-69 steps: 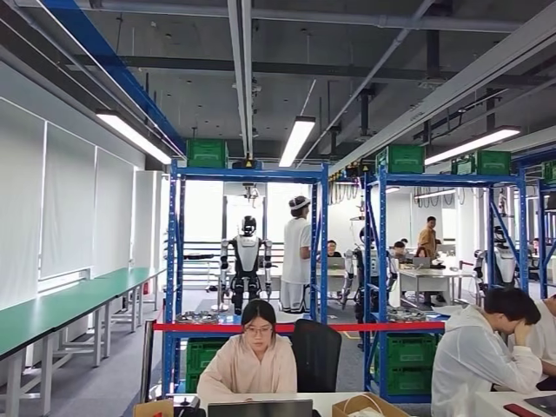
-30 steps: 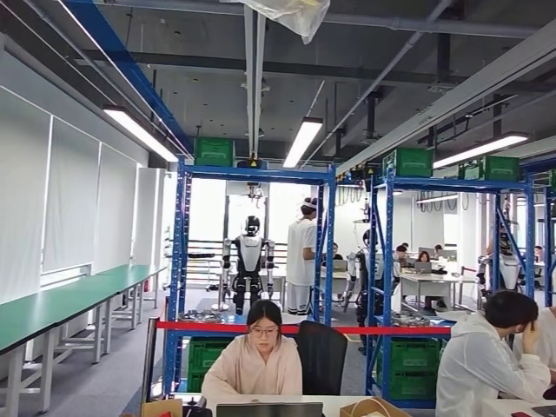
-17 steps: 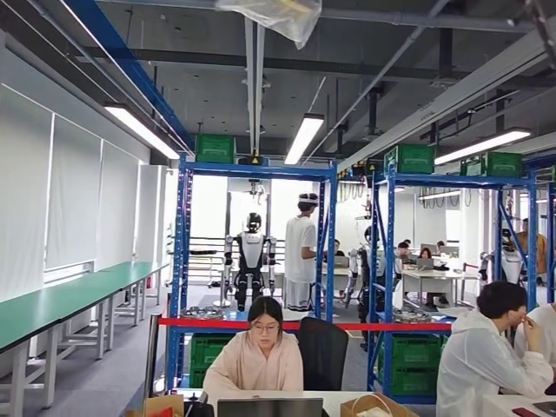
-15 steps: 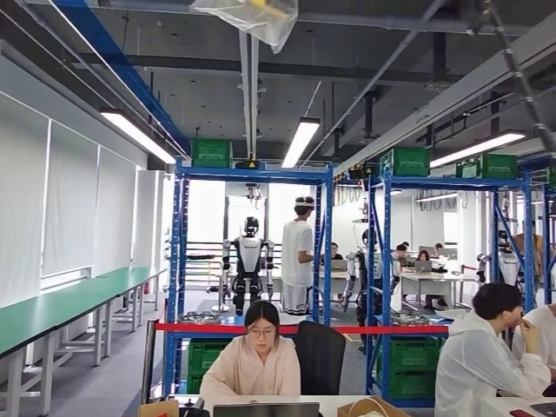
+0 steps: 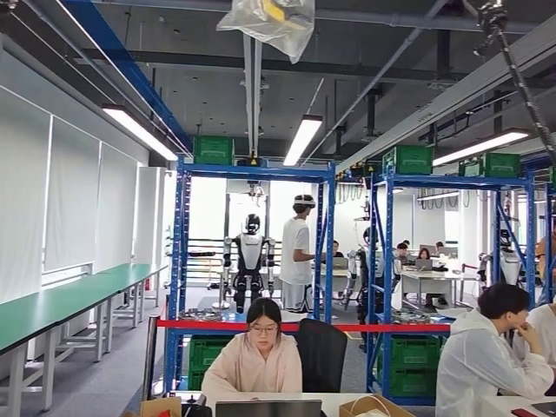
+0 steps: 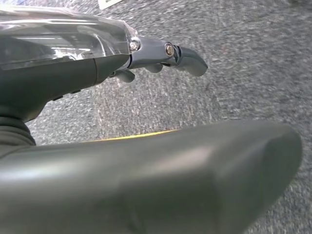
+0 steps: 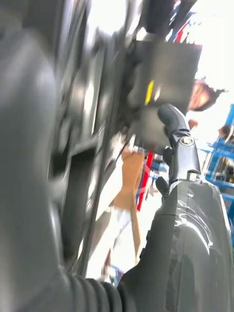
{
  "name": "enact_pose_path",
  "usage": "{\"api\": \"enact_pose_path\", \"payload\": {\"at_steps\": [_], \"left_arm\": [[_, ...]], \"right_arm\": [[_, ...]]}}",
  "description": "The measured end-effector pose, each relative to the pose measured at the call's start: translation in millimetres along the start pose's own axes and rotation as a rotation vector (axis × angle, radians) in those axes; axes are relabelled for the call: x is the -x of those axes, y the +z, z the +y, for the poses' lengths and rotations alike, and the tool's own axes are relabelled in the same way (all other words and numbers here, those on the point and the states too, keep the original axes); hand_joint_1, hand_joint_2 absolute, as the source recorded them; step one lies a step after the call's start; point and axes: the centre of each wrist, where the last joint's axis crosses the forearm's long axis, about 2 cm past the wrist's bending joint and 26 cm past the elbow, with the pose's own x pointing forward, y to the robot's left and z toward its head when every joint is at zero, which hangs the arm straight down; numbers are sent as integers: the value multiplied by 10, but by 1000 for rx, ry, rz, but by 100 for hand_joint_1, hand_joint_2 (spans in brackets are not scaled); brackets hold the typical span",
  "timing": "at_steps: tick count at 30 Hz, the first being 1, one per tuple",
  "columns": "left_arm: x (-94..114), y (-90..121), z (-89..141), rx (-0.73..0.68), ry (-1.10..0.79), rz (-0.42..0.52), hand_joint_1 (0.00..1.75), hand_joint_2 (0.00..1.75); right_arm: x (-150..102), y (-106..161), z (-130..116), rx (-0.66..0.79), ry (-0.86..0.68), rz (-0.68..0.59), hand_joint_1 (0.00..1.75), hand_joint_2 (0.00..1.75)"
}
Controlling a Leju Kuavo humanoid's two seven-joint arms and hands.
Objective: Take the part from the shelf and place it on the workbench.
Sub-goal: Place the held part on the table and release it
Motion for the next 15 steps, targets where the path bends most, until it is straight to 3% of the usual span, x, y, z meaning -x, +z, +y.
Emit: {"api": "enact_pose_path", "payload": {"at_steps": [2, 9, 13, 15], "left_arm": [[0, 0, 0, 3, 1, -1, 0, 0], [1, 0, -2, 18, 6, -9, 0, 0], [-9, -5, -6, 23, 21, -12, 0, 0], [11, 6, -8, 21, 30, -11, 0, 0]], "right_arm": [[35, 16, -40, 41, -115, -58, 0, 0], [162, 321, -94, 309, -850, -276, 0, 0], [152, 614, -338, 577, -1395, -604, 0, 0], [118, 808, -488, 677, -1563, -776, 0, 0]]}}
